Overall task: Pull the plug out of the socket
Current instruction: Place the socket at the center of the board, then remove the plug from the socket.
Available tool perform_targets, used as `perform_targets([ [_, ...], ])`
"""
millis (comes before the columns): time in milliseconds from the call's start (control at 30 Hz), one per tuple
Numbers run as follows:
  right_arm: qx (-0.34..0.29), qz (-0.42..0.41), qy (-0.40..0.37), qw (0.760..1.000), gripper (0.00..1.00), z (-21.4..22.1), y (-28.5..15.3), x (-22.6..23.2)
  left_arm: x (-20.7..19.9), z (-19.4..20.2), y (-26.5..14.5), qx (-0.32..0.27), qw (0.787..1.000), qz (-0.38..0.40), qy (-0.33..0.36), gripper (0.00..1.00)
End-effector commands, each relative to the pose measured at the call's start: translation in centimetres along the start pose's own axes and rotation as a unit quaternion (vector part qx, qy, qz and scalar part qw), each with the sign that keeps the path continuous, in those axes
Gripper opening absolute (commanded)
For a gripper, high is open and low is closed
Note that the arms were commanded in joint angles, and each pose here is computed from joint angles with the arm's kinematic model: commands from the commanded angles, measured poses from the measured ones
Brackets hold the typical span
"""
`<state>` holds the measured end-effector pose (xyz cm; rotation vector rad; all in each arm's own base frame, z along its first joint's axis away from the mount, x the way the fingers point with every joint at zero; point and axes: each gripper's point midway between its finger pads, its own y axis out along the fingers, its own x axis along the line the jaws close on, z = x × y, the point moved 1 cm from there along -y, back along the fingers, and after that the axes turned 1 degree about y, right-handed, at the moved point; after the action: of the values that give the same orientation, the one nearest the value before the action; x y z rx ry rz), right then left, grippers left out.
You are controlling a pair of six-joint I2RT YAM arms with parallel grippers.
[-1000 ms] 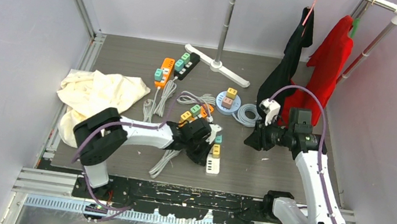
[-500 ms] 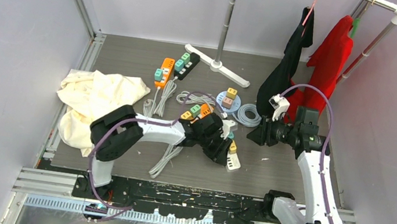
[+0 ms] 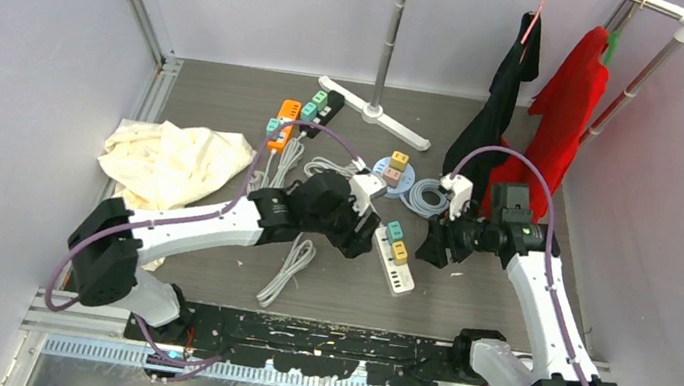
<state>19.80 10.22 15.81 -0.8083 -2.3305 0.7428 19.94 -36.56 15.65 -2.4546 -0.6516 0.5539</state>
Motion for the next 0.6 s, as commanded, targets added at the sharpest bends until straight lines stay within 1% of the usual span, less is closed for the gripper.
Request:
perform_targets([
  [0,0.046,0.021,-0.067,0.996,0.64,-0.1,0.2,-0.1,3.4,-1.7,-3.2,-0.042,0.994,-0.093,0.027,0.68],
  [67,0.072,0.026,-0.085,0.993,0.68,0.2,0.8,-0.1,4.0,-2.6,-4.4,-0.069,0.991,-0.108,0.025,0.77],
  [133,0.092,0.031,-0.098,0.990,0.70,0.4,1.4,0.0,4.4,-3.2,-5.3,-0.093,0.988,-0.119,0.021,0.85],
  [200,0.100,0.045,-0.103,0.989,0.71,0.1,2.1,-0.1,4.8,-3.6,-6.2,-0.119,0.984,-0.129,0.017,0.87],
  [233,0.097,0.048,-0.102,0.989,0.71,-0.1,2.5,0.0,4.9,-3.8,-6.9,-0.131,0.982,-0.134,0.015,0.91],
  [367,0.079,0.065,-0.079,0.992,0.69,-1.1,4.4,0.4,5.6,-3.6,-8.1,-0.158,0.976,-0.151,0.007,0.92],
  [567,0.080,0.107,-0.073,0.988,0.64,-0.6,7.0,-0.9,5.3,-2.8,-8.9,-0.205,0.970,-0.132,0.009,0.90],
])
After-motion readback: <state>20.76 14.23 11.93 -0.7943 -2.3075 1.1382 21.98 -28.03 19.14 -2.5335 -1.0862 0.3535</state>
